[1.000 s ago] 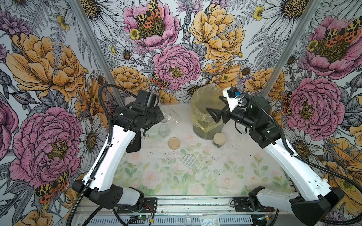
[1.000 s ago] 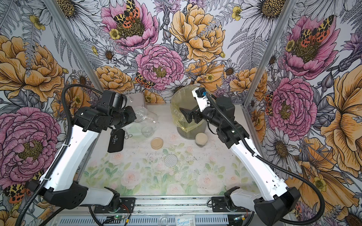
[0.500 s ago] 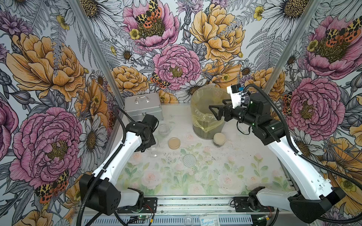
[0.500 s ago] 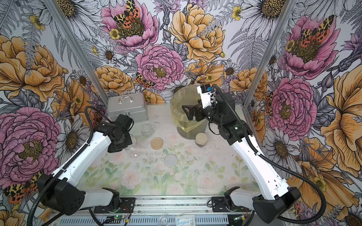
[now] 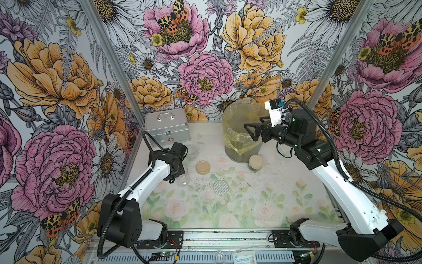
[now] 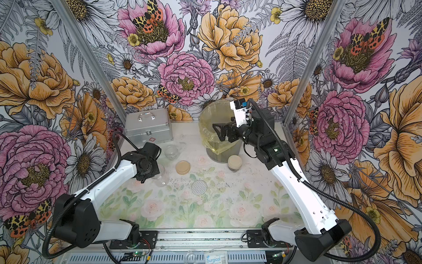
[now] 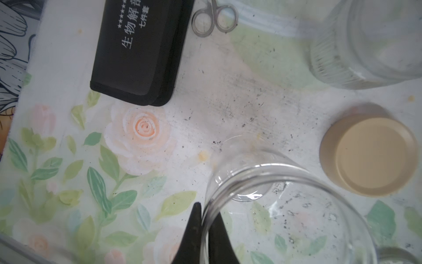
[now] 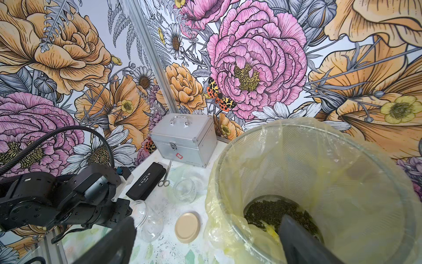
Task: Empty moldy tea leaves from jars
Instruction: Place the jar at the center of the board.
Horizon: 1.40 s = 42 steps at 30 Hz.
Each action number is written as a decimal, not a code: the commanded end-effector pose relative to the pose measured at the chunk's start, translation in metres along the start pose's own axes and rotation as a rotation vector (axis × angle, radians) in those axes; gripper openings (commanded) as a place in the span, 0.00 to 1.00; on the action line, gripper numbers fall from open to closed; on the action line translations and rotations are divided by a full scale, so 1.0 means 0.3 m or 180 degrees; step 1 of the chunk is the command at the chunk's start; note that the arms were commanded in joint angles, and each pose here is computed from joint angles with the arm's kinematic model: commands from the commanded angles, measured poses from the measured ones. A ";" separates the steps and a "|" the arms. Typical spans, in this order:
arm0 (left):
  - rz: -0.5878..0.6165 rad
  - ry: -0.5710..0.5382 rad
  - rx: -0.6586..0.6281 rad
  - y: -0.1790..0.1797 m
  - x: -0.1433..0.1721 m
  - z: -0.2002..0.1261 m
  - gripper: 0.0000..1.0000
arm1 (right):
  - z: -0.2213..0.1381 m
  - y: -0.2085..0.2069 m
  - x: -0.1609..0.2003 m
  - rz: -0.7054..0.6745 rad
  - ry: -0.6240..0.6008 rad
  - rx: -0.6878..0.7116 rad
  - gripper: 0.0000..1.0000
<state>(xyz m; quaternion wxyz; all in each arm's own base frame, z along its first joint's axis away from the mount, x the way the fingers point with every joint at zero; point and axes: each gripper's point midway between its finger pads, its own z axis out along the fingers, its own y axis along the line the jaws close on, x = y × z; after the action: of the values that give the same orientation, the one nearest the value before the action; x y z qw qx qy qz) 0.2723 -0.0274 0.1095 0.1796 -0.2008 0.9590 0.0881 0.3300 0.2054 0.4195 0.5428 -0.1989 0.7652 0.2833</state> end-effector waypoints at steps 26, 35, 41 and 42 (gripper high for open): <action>0.0118 -0.1525 0.1405 -0.118 -0.258 -0.683 0.82 | -0.073 -0.263 0.119 0.0793 -0.0110 0.1356 1.00; 0.2074 -0.1831 0.2750 -0.494 -0.048 -0.994 0.99 | -0.200 -0.323 0.468 0.0962 0.0141 0.1752 0.96; 0.2759 -0.1589 0.3235 -0.605 0.103 -0.992 0.99 | -0.159 -0.366 0.736 0.0996 0.0319 0.1797 0.98; 0.2828 -0.1555 0.3289 -0.611 0.123 -0.995 0.99 | -0.148 -0.369 0.769 0.0999 0.0341 0.1785 0.99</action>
<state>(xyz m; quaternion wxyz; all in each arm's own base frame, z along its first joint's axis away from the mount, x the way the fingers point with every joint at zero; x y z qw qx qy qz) 0.2434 -0.2555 0.3475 0.4154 0.2709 0.8386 -0.2256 0.2852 0.0920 0.2035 0.4735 0.0537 0.8697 0.1286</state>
